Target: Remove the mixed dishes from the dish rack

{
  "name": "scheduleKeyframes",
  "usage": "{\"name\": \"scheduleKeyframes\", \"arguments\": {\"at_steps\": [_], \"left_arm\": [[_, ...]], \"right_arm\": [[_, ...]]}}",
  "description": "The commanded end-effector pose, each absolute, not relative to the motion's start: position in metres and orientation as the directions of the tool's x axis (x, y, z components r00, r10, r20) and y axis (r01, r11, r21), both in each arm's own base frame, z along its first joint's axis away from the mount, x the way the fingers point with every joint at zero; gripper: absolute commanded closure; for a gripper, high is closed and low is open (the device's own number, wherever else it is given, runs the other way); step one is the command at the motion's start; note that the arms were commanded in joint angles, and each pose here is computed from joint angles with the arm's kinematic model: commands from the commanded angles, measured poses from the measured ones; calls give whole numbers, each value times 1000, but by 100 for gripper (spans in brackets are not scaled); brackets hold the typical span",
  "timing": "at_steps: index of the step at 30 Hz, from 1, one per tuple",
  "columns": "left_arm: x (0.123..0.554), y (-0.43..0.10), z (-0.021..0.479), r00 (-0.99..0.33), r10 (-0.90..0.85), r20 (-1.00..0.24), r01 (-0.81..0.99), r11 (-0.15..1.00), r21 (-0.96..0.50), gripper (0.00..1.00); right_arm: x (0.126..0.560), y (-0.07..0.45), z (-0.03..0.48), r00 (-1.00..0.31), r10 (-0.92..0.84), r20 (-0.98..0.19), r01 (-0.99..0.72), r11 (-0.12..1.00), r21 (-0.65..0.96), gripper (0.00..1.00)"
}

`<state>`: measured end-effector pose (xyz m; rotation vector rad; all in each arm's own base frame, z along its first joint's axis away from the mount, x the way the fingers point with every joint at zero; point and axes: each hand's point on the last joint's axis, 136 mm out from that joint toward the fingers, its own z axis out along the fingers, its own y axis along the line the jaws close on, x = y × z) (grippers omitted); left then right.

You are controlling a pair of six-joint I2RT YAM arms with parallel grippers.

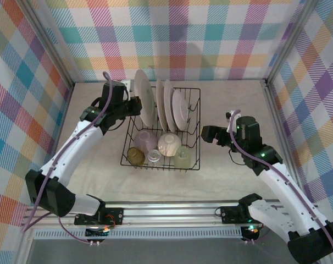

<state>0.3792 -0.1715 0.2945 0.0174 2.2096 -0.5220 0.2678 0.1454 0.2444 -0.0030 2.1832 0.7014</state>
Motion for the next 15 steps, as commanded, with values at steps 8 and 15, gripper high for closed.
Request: {"name": "scheduleKeyframes", "arguments": {"at_steps": [8, 15], "left_arm": [[345, -137, 395, -389, -193, -901, 229, 927, -298, 100], [310, -131, 443, -177, -124, -976, 335, 925, -179, 100]], "right_arm": [[262, 136, 267, -630, 244, -738, -224, 852, 473, 1], [255, 138, 275, -642, 229, -732, -242, 845, 477, 1]]}}
